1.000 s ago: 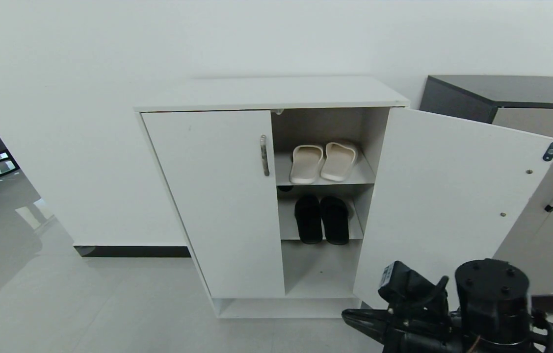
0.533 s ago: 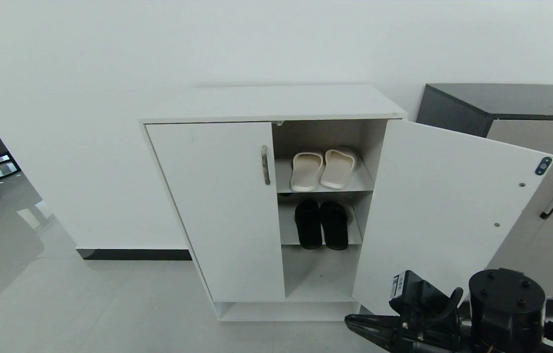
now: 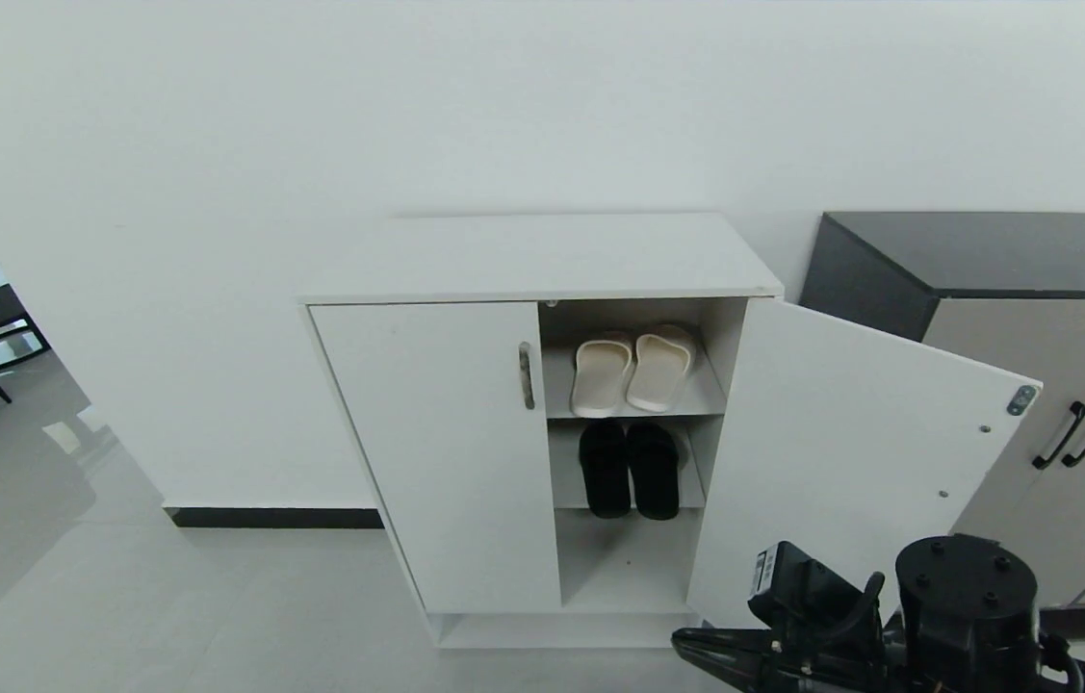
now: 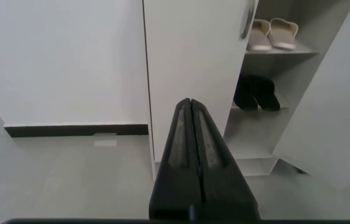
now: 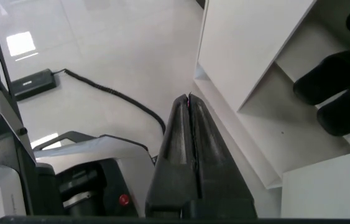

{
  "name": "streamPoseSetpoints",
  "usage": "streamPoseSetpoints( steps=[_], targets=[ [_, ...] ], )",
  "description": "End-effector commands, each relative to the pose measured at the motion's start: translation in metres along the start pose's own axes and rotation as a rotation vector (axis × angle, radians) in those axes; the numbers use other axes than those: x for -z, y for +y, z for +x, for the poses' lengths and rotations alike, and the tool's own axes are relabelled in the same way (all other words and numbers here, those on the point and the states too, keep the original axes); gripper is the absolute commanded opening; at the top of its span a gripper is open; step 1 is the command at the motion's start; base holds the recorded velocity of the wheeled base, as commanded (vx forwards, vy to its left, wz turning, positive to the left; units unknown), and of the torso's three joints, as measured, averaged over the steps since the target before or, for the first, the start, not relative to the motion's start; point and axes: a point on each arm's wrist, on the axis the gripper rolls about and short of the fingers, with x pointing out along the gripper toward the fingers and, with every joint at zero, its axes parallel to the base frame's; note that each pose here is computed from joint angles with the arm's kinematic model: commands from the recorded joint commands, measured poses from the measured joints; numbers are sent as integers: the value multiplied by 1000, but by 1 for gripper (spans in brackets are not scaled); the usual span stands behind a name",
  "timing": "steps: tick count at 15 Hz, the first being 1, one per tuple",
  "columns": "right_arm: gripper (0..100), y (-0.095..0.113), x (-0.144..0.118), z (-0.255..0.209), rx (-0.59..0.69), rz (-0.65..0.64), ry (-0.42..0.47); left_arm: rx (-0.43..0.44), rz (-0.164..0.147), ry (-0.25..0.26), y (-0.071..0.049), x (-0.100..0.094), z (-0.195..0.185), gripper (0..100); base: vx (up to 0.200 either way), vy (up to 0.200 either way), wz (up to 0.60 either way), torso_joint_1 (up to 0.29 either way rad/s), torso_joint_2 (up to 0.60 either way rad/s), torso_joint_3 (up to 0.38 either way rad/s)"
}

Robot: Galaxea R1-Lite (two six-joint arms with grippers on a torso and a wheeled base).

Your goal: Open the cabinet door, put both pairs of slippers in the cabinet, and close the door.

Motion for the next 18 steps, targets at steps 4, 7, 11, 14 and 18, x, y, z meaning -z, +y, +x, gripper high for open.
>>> streamPoseSetpoints(
  steps=[4,7,11,14,18],
  targets=[
    [0,1,4,3,-5,-16,17,0,0,1,0,0,0,0,0,0,0,235,-513,-283],
    [0,1,5,4,-7,-28,23,0,0,1,0,0,0,0,0,0,0,259,-546,-299],
    [0,1,6,3,-8,-53,27,0,0,1,0,0,0,0,0,0,0,267,-571,-309],
    [0,1,7,3,-9,-52,29,0,1,1,0,0,0,0,0,0,0,281,-593,-315],
    [0,2,8,1,-8,-55,24,0,1,1,0,0,0,0,0,0,0,211,-428,-227]
  ],
)
